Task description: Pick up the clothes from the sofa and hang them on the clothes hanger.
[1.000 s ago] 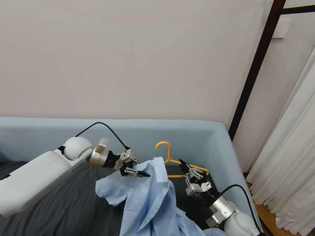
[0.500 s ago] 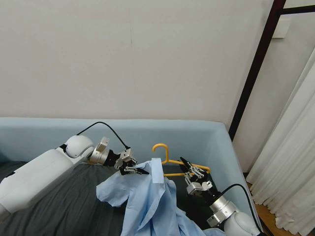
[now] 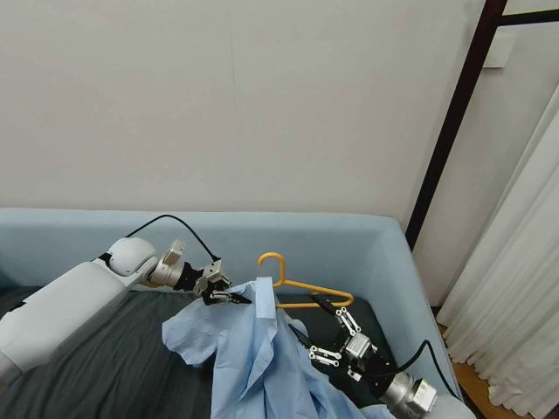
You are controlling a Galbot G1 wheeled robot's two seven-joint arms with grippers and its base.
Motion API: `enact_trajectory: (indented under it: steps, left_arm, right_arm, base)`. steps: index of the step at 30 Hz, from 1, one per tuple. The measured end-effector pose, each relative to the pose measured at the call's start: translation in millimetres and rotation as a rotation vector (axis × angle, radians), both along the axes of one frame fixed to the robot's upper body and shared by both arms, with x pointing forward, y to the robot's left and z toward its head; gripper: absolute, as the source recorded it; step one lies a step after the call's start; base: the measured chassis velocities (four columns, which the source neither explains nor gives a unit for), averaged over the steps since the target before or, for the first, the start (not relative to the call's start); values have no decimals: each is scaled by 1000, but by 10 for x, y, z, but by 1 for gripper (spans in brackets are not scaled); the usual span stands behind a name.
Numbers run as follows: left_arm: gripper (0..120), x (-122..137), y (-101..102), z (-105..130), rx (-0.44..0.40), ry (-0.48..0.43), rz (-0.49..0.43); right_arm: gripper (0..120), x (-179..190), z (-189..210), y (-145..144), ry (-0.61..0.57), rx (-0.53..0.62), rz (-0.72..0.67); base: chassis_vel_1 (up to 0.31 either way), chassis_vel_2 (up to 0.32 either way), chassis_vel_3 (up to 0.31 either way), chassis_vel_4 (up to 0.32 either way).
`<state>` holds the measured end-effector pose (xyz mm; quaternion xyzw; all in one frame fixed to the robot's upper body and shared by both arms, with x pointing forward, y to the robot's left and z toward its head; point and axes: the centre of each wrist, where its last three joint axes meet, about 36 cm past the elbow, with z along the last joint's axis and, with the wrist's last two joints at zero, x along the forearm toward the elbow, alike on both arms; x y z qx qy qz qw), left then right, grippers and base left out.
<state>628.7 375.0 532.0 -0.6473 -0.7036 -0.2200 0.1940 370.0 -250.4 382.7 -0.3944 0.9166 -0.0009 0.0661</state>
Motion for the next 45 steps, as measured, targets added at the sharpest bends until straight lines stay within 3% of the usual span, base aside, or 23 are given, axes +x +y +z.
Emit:
enact_trajectory:
  steps: [1, 3, 6, 7, 12, 13, 16, 20, 28, 40, 45]
  left_arm:
    - [2, 0, 0, 0, 0, 0, 0]
    - [2, -26, 117, -46, 16, 8, 5]
    - [2, -77, 256, -103, 25, 10, 22]
    - [2, -77, 256, -103, 25, 10, 22]
    - [2, -159, 450, -151, 23, -3, 63]
    - [2, -159, 450, -151, 23, -3, 63]
    - [2, -221, 552, -199, 41, 11, 57]
    - [2, -284, 575, -283, 47, 21, 52]
    - [2, -376, 621, -337, 42, 16, 51]
    - [2, -401, 685, -393, 47, 14, 60]
    - [2, -398, 703, -392, 47, 12, 62]
  right_arm:
    - [89, 0, 0, 0, 0, 0, 0]
    - [98, 52, -88, -30, 150, 47, -44]
    - [100, 131, -119, -59, 344, 37, -153]
    - [100, 131, -119, -59, 344, 37, -153]
    - [100, 255, -133, -8, 726, -85, -313]
    - [100, 255, -133, -8, 726, -85, -313]
    - [100, 441, -211, 93, 943, -157, -407]
    - [100, 595, -390, 110, 1020, -195, -439]
    - [100, 692, -701, 123, 1016, -326, -407]
    - [100, 610, -975, 62, 807, -378, -182]
    - [86, 556, -1006, 77, 747, -477, -155]
  base:
    - [0, 0, 0, 0]
    - [0, 0, 0, 0]
    - [0, 0, 0, 0]
    - [0, 0, 0, 0]
    - [0, 0, 0, 0]
    - [0, 0, 0, 0]
    - [0, 0, 0, 0]
    - [0, 0, 0, 0]
    - [0, 0, 0, 0]
    - [0, 0, 0, 0]
    - [0, 0, 0, 0]
